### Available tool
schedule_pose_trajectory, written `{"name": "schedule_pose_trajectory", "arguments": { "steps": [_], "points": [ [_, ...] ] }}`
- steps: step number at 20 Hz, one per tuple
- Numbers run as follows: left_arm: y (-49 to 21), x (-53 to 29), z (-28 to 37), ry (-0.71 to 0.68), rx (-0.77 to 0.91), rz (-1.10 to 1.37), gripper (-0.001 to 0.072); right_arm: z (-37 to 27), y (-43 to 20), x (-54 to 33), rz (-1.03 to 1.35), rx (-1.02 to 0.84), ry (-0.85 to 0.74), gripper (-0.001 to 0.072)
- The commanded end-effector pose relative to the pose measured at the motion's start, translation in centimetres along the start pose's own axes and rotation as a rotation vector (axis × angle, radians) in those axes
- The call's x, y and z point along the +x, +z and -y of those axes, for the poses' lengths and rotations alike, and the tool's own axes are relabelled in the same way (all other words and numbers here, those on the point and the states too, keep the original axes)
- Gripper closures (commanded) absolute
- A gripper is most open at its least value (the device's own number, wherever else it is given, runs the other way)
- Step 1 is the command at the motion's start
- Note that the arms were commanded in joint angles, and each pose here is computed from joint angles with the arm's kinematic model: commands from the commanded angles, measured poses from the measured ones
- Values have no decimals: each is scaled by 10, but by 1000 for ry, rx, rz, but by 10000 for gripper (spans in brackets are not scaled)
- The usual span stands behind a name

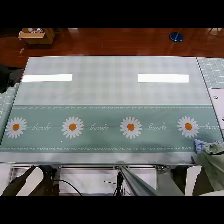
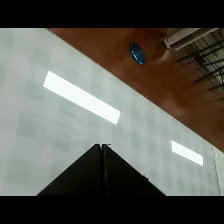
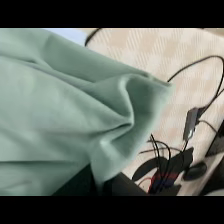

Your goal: Fold the shirts.

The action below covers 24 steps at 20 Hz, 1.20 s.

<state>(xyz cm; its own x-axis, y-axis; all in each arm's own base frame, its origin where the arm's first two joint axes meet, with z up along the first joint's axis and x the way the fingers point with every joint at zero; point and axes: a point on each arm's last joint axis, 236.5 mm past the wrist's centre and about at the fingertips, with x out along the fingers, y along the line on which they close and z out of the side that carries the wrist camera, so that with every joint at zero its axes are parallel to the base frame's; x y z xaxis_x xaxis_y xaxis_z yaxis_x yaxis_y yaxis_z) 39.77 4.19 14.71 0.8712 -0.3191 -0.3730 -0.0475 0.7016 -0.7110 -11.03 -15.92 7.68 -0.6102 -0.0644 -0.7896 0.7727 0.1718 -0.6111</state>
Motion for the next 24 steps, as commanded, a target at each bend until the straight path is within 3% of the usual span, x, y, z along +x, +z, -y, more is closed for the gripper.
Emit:
{"name": "schedule_pose_trajectory", "arguments": {
  "steps": [1, 2, 4, 6, 7, 8, 10, 12, 15, 17, 18, 20, 23, 24],
  "points": [
    [16, -2, -29, 59, -42, 49, 681, 3, -9, 30, -35, 17, -37, 343],
    [16, -2, -31, 61, -31, 47, 681, 5, -4, 33, -16, 23, -48, 230],
    [15, -2, -31, 63, -4, 46, 681, 16, 15, 32, 65, 30, -85, 228],
    [14, -1, -30, 60, 2, 41, 680, -2, 54, 17, 208, 97, 35, 245],
    [13, 0, -29, 55, 10, 37, 677, -25, 86, -4, 322, 120, 183, 250],
    [10, 3, -23, 44, 63, 25, 629, -56, 125, -46, 471, 130, 397, 254],
    [0, 14, 4, -8, 191, -11, 389, -112, 181, -164, 750, 100, 841, 276],
    [-15, 32, 44, -91, 284, -65, 355, -162, 186, -258, 872, -110, 1064, 308],
    [-47, 61, 111, -219, 403, -175, 355, -261, 127, -330, 917, -570, 1082, 307],
    [-76, 80, 131, -193, 487, -288, 355, -320, 67, -347, 939, -845, 1025, 306],
    [-90, 88, 130, -131, 535, -355, 349, -341, 41, -347, 943, -946, 980, 303],
    [-120, 92, 115, 18, 623, -506, 229, -371, -4, -339, 951, -1133, 873, 226],
    [-155, 73, 82, 240, 714, -721, 211, -390, -55, -324, 914, -1298, 785, 225],
    [-160, 69, 75, 293, 729, -743, 154, -393, -68, -322, 902, -1324, 784, 225]
  ]
}}
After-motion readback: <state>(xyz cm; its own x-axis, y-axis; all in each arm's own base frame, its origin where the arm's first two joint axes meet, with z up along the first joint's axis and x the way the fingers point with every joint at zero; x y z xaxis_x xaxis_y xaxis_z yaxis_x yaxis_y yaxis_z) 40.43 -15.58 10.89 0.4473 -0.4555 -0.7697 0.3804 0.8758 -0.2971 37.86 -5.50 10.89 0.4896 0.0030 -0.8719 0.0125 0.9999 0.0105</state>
